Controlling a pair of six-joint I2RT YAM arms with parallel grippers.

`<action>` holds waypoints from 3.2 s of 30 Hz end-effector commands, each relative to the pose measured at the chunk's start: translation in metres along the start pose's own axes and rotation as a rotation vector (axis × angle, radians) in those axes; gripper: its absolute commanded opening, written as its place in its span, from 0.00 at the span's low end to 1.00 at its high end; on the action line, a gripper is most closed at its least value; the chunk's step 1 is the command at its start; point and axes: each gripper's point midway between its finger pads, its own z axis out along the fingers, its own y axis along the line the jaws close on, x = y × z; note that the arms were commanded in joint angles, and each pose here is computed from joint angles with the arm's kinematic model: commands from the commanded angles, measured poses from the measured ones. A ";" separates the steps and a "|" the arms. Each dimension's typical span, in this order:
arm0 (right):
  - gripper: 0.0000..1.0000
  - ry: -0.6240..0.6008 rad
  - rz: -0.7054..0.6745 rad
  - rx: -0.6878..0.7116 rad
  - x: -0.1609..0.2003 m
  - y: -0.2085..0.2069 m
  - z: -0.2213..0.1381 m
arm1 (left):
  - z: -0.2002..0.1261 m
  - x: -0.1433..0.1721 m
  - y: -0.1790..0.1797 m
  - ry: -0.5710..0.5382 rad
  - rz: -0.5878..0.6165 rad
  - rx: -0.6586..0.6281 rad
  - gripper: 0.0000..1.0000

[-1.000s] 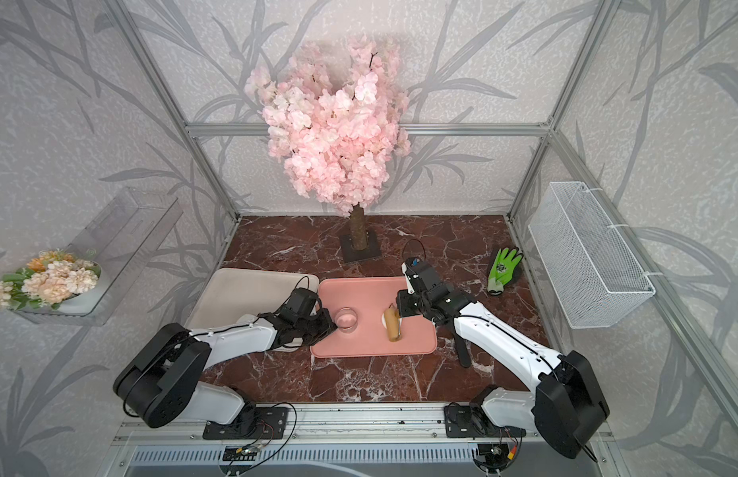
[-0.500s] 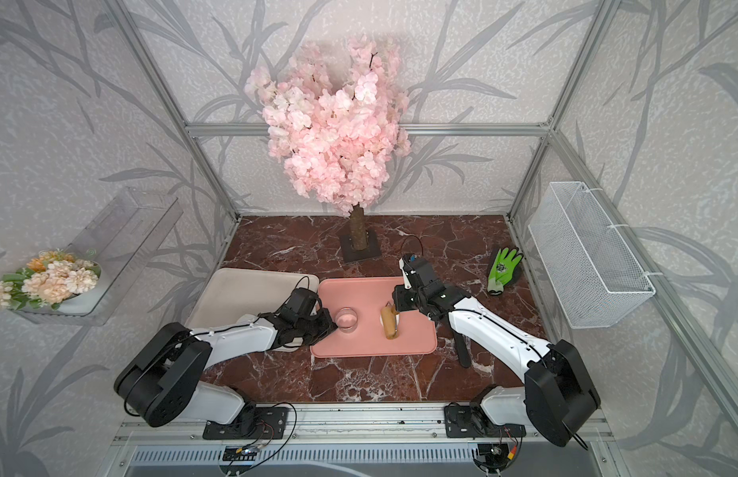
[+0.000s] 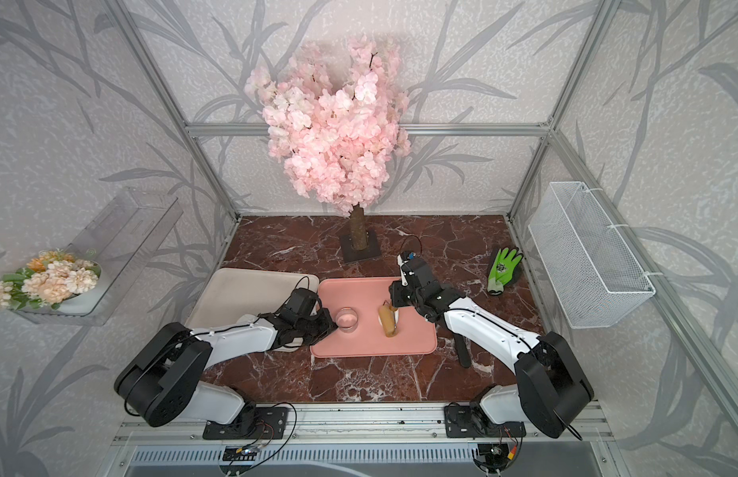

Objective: Roll out the dumpling wrappers from the dough
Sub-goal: Flatten out the dough on the work surface.

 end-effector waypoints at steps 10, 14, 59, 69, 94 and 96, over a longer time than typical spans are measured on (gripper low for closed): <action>0.00 0.097 -0.013 0.086 0.042 -0.010 -0.020 | 0.003 0.028 0.072 0.082 -0.057 -0.249 0.00; 0.00 -0.038 -0.029 0.069 0.006 -0.001 -0.045 | 0.003 0.028 0.070 0.080 -0.056 -0.243 0.00; 0.00 -0.232 0.000 0.134 0.031 -0.032 -0.002 | 0.005 0.026 0.068 0.084 -0.051 -0.245 0.00; 0.00 -0.203 -0.006 0.121 0.045 -0.028 0.005 | 0.004 0.027 0.069 0.084 -0.053 -0.249 0.00; 0.00 -0.454 -0.045 0.036 -0.048 0.015 -0.055 | 0.003 0.027 0.069 0.081 -0.051 -0.247 0.00; 0.00 -0.452 -0.043 0.032 -0.049 0.017 -0.052 | 0.003 0.027 0.069 0.080 -0.053 -0.246 0.00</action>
